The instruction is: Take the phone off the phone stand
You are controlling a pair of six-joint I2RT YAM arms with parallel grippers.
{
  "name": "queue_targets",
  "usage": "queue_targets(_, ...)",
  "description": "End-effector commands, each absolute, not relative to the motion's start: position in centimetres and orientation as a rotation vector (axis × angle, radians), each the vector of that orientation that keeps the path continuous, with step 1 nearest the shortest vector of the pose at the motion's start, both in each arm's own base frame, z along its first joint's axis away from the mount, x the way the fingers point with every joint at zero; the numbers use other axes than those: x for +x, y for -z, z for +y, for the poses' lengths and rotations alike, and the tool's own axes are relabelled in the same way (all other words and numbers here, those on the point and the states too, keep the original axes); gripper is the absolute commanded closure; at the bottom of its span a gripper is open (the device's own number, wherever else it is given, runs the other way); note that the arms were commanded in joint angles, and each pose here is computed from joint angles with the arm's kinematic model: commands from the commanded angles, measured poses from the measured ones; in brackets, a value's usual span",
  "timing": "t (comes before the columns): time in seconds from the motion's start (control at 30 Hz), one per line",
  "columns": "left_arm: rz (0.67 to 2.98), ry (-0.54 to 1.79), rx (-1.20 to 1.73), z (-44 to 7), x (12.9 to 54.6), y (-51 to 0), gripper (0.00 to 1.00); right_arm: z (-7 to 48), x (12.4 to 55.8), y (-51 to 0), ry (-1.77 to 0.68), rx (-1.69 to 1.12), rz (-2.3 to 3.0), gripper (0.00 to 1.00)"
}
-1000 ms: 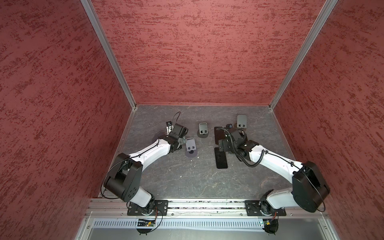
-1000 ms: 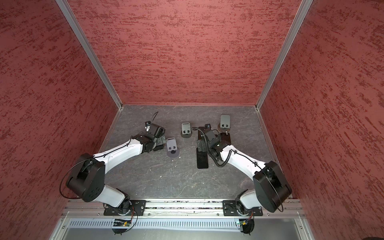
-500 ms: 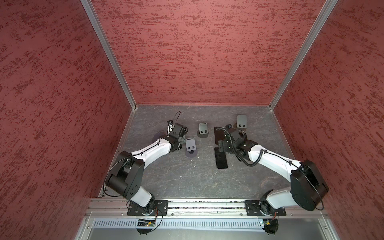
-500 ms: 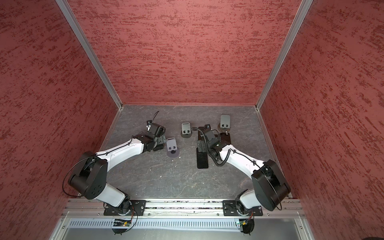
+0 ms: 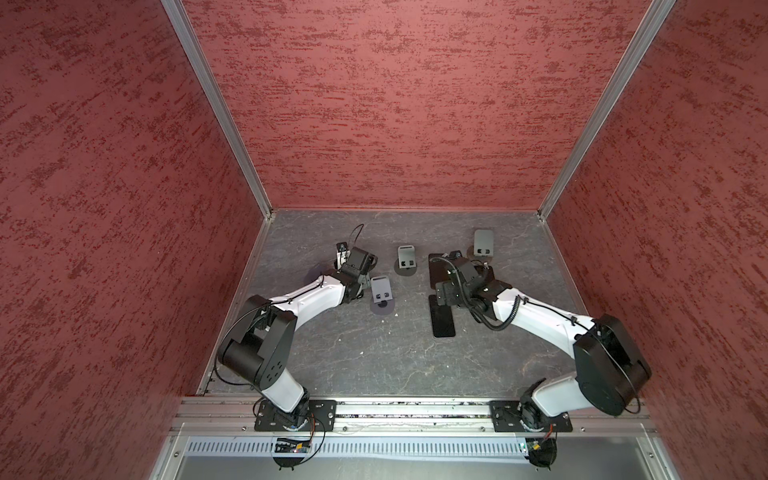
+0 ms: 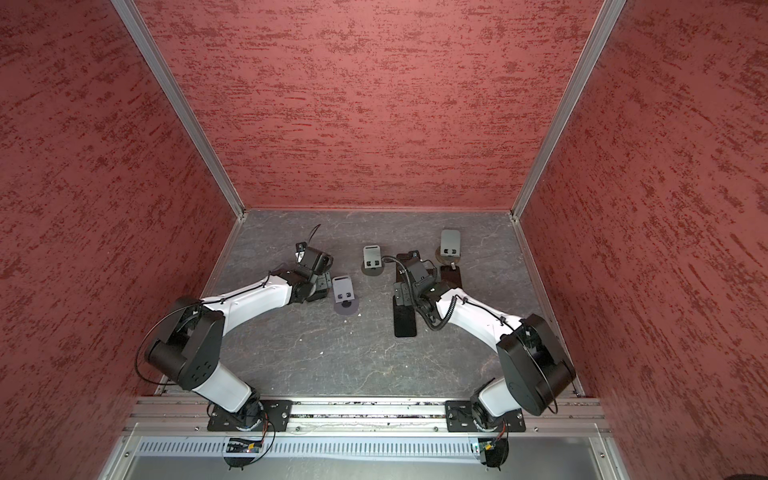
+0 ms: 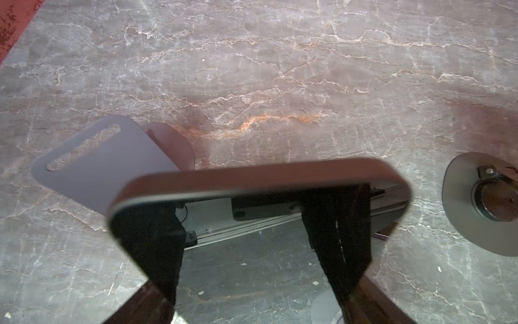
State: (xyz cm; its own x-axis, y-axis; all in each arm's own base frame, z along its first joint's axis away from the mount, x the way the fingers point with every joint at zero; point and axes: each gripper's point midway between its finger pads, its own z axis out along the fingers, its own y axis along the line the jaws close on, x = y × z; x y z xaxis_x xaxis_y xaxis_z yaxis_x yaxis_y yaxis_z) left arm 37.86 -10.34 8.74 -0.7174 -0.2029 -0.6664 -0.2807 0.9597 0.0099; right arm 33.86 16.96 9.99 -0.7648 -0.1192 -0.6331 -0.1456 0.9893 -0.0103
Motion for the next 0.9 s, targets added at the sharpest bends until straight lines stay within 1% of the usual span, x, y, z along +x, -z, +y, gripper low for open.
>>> queue_targets(0.0, 2.359, -0.161, -0.348, -10.0, 38.3, -9.4, 0.19, 16.8, 34.2, -9.9, -0.048, -0.171, 2.445, 0.01)
queue_targets(0.07, 2.357, -0.165, -0.348, -9.9, 38.3, -9.4, 0.21, 16.9, 34.3, -9.9, -0.051, -0.17, 2.445, 0.01)
queue_targets(0.2, 2.356, -0.17, -0.34, -9.8, 38.2, -9.4, 0.3, 17.0, 34.3, -9.8, -0.054, -0.169, 2.449, 0.01)
queue_targets(0.3, 2.353, -0.177, -0.336, -9.6, 38.1, -9.5, 0.34, 17.0, 34.3, -9.7, -0.057, -0.168, 2.452, 0.01)
queue_targets(0.53, 2.326, -0.181, -0.339, -9.2, 37.7, -10.8, 0.36, 17.0, 34.2, -9.8, -0.062, -0.165, 2.454, 0.01)
queue_targets(0.87, 2.253, -0.156, -0.321, -8.9, 36.8, -14.7, 0.36, 17.2, 34.2, -9.9, -0.079, -0.161, 2.454, 0.01)
